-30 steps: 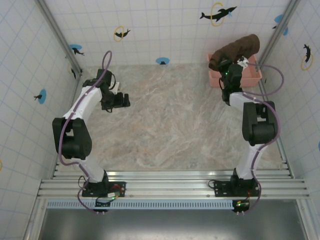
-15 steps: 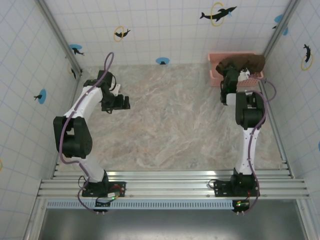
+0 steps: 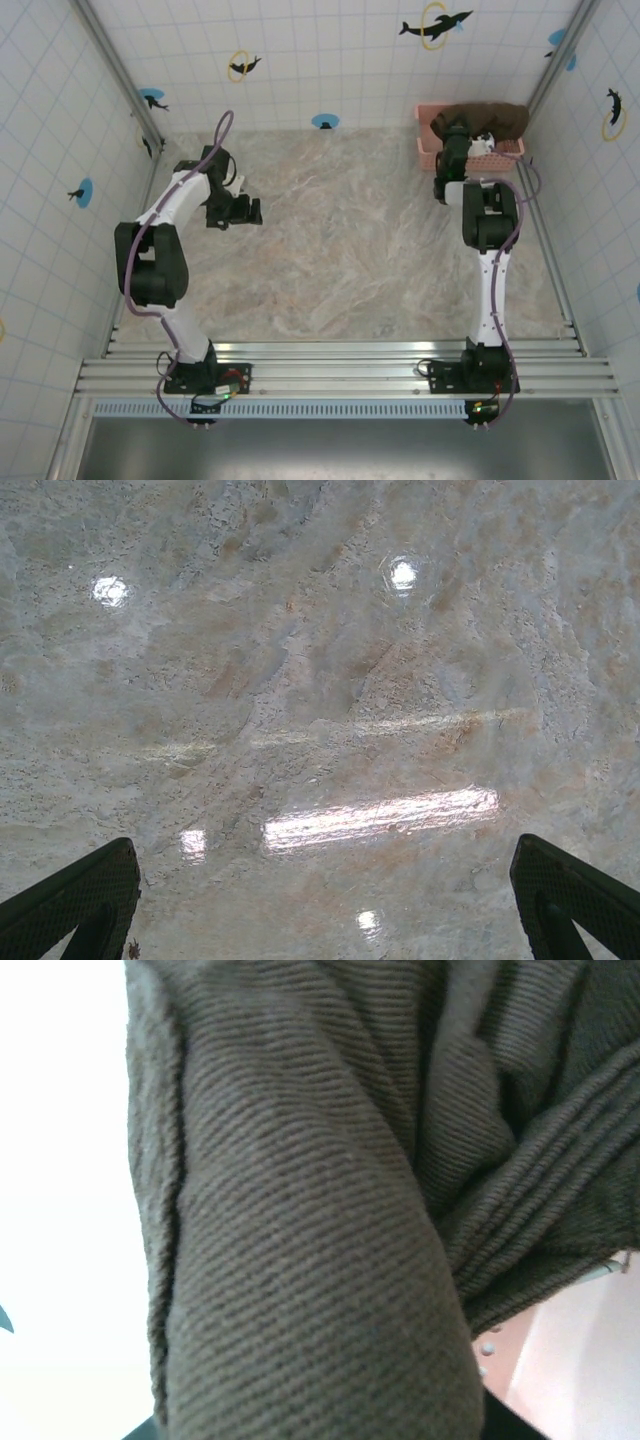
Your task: Roll up the long pants
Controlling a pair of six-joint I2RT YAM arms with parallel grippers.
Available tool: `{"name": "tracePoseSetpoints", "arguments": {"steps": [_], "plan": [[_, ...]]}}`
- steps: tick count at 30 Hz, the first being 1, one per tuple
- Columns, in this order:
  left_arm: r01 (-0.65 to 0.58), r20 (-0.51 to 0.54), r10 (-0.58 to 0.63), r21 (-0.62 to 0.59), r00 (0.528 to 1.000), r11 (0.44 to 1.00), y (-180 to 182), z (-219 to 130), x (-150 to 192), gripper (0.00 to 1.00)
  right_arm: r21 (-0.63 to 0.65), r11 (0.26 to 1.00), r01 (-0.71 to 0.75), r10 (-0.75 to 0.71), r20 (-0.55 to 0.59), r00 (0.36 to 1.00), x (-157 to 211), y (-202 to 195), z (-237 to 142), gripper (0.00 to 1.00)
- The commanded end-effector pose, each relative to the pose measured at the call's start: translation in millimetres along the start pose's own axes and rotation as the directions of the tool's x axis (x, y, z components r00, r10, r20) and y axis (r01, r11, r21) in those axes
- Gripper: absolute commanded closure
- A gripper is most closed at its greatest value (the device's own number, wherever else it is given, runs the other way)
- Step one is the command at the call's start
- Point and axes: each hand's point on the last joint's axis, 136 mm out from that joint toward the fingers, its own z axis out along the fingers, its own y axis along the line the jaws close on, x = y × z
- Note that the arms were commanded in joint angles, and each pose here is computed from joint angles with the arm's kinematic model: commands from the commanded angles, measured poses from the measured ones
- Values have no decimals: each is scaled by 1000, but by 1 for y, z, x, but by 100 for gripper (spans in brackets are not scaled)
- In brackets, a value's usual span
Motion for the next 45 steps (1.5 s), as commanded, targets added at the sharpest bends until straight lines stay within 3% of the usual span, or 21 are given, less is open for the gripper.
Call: {"name": "tracePoseSetpoints", "arguments": {"steps": [1,3,4,8,16,22,28,30,32,37,41,45], "plan": [[-28,-5,28,5,1000,1000,-4,-4,-2,3,-131,991,-8,6,-16,1000,12,52,0,42],[-31,-3,31,6,1000,1000,-4,-5,-2,3,-135,991,1,-4,-27,1000,14,60,-1,33],[-30,-4,30,6,1000,1000,-4,-5,-1,3,-129,992,1,-6,-36,999,14,63,0,0],[-35,-9,35,1,999,999,-3,-4,2,3,-107,994,-7,1,-49,999,14,77,-6,0],[-40,4,40,9,999,999,-4,-6,4,3,55,998,8,-2,-92,996,7,92,-35,0],[-47,6,47,8,999,999,-4,-4,7,3,227,972,59,-57,-14,998,-28,94,-85,0],[-59,59,59,-8,997,998,0,-2,-1,3,61,990,125,-120,-86,989,-49,158,-109,0],[-61,108,62,-14,992,998,0,-4,-12,3,15,969,247,-242,-154,958,-52,182,-123,0],[-43,158,47,-32,986,999,5,1,-16,3,-21,905,424,-418,-225,880,-57,204,-146,0],[-39,331,69,-94,941,995,14,-10,-38,3,-73,748,660,-644,-324,693,-80,200,-210,0],[-93,515,173,-177,839,980,19,-26,-57,3,-95,707,700,-674,-389,628,-106,159,-256,0],[-170,621,346,-325,703,930,26,-39,-59,3,-146,566,811,-781,-409,472,-121,117,-297,0]]}}
